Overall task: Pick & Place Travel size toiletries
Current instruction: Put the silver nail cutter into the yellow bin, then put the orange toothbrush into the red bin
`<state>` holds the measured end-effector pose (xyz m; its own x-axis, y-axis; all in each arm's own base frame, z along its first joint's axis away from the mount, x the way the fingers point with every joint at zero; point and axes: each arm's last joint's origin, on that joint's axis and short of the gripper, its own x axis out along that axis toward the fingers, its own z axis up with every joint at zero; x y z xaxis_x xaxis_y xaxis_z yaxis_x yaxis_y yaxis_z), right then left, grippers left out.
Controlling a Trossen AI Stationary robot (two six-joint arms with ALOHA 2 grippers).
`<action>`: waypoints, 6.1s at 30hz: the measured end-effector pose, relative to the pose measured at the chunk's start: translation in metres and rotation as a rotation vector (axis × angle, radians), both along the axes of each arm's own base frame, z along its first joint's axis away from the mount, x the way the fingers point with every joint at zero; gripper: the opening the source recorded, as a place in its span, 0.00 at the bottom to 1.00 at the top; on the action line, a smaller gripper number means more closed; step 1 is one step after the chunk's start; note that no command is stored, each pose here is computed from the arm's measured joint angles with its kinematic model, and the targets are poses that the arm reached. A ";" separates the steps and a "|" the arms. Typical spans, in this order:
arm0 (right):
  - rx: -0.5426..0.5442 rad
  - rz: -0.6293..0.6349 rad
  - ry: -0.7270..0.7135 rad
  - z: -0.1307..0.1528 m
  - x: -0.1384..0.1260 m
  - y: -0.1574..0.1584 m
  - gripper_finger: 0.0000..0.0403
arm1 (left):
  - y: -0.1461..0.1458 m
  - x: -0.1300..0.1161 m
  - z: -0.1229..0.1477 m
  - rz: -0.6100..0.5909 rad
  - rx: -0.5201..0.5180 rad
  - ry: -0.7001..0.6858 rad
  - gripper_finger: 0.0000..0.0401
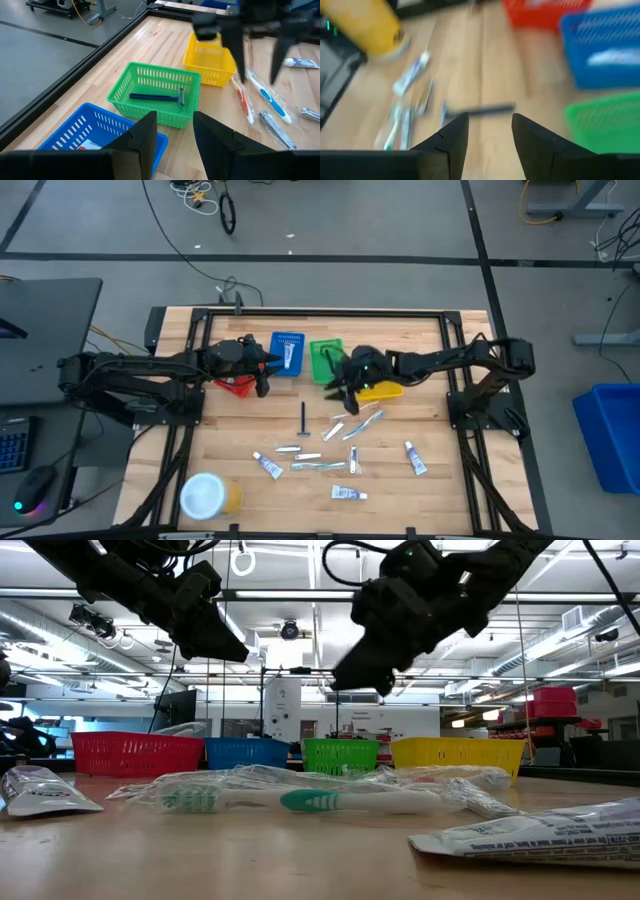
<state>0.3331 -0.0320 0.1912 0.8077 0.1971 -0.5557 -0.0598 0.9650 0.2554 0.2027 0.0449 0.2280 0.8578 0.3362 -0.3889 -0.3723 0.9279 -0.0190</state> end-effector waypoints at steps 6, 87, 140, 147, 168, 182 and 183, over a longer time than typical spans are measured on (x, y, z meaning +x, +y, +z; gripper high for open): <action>-0.059 0.056 0.197 -0.015 -0.011 0.025 0.42 | 0.000 0.000 0.000 0.000 0.000 0.002 0.34; -0.401 0.174 0.064 0.028 -0.032 0.057 0.18 | 0.000 -0.001 -0.002 -0.001 -0.005 0.027 0.34; -0.219 -0.499 0.355 -0.056 -0.109 -0.017 0.38 | 0.001 0.000 0.001 0.044 -0.025 -0.019 0.34; -0.271 -0.461 0.226 -0.043 -0.096 -0.019 0.45 | 0.001 0.000 0.001 0.051 -0.038 -0.025 0.34; -0.219 0.040 0.067 -0.037 -0.048 0.040 0.46 | 0.001 0.000 0.001 0.062 -0.064 -0.039 0.34; -0.296 0.190 0.313 -0.036 0.004 0.044 0.45 | 0.001 0.000 0.002 0.063 -0.065 -0.047 0.34; -0.296 0.190 0.327 -0.040 0.006 0.043 0.44 | 0.001 0.000 0.002 0.063 -0.065 -0.047 0.34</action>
